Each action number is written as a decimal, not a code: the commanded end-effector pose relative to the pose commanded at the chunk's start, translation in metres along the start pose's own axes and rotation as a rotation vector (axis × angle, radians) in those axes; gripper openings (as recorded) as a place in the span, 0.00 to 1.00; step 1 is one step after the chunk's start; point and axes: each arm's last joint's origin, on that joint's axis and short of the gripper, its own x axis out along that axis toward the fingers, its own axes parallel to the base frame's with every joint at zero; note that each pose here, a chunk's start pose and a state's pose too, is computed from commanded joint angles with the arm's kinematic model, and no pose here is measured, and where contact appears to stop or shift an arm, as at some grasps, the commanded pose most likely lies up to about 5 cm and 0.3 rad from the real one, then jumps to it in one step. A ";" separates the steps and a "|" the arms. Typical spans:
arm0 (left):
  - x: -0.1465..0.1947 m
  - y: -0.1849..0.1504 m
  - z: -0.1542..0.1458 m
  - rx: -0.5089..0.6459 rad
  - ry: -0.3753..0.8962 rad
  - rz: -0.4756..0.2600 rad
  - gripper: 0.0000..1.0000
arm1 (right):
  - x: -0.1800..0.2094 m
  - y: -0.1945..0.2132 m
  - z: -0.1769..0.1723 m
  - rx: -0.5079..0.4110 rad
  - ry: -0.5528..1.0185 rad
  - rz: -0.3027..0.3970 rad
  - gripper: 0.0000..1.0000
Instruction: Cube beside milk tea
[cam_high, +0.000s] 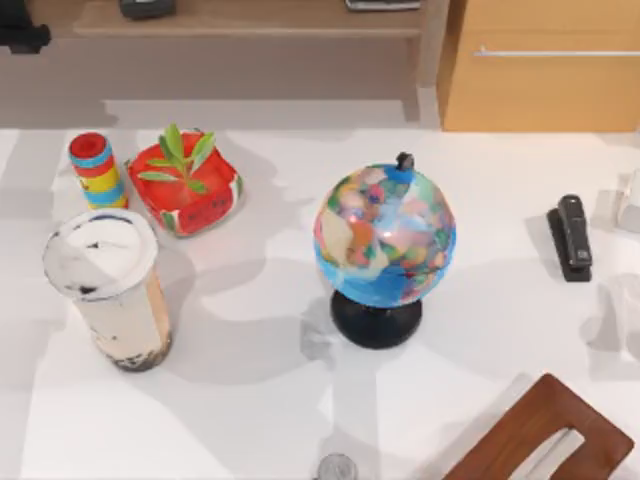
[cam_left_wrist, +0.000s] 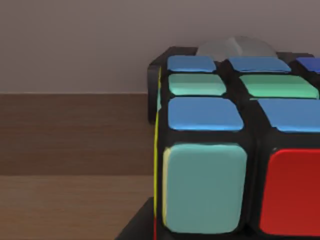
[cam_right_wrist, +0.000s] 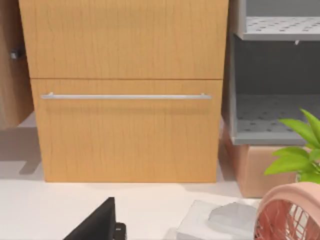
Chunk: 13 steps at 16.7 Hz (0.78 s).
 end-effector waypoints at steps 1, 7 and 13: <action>0.000 0.000 0.002 0.000 0.000 0.000 0.00 | 0.000 0.000 0.000 0.000 0.000 0.000 1.00; 0.000 0.000 0.009 0.000 0.000 0.000 0.00 | 0.000 0.000 0.000 0.000 0.000 0.000 1.00; 0.001 0.000 0.023 0.010 0.007 -0.001 0.00 | 0.000 0.000 0.000 0.000 0.000 0.000 1.00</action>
